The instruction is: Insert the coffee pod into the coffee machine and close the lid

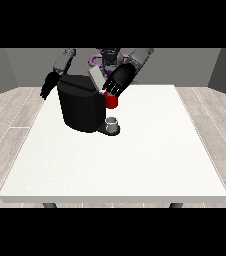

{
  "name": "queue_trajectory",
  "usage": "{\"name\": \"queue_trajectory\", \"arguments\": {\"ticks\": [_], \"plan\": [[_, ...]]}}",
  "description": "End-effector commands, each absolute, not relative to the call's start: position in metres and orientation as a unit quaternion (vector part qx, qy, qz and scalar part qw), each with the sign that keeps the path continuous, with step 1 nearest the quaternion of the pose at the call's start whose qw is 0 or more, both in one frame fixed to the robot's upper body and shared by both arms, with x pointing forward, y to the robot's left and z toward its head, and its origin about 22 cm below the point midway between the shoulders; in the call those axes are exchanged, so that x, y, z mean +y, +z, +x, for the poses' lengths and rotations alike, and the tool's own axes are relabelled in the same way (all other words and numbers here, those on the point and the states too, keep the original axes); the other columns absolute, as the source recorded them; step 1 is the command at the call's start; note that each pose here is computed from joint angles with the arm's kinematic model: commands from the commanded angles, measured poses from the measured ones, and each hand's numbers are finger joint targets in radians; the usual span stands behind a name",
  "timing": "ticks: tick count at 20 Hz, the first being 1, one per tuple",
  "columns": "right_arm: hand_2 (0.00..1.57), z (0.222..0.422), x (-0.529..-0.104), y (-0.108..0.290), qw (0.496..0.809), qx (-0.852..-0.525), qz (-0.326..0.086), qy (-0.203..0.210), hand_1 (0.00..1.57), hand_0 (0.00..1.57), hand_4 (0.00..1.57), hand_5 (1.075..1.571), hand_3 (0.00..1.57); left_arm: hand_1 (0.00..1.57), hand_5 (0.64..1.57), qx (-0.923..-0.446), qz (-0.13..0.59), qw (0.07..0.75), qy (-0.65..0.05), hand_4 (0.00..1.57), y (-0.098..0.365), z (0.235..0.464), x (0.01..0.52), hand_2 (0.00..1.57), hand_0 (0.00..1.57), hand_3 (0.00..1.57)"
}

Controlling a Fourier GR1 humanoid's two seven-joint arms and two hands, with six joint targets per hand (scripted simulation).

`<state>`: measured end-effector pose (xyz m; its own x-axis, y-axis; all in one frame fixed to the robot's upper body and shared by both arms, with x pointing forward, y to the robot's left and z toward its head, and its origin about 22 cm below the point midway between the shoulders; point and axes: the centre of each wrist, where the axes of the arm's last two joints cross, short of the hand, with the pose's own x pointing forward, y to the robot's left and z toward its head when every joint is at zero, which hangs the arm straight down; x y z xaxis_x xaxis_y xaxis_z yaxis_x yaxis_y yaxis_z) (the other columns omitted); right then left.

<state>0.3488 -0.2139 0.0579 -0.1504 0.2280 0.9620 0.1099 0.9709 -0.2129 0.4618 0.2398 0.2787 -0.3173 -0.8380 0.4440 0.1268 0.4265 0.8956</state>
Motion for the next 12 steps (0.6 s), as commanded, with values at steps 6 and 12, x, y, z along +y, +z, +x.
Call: {"name": "queue_trajectory", "arguments": {"ticks": [6,12], "plan": [[0.00,0.356,-0.197,0.086,0.639,-0.759,-0.104,0.069,0.00,0.00,0.00,1.571,0.00,1.24,1.571,-0.677,0.319,0.497,-0.440,0.29,0.302,0.460,0.253,1.26,1.24,1.20],[0.00,0.349,-0.216,0.048,0.643,-0.755,-0.123,0.032,0.00,0.00,0.00,1.571,0.00,1.21,1.571,-0.646,0.328,0.471,-0.503,0.00,0.259,0.462,0.224,1.22,1.21,1.09]]}}
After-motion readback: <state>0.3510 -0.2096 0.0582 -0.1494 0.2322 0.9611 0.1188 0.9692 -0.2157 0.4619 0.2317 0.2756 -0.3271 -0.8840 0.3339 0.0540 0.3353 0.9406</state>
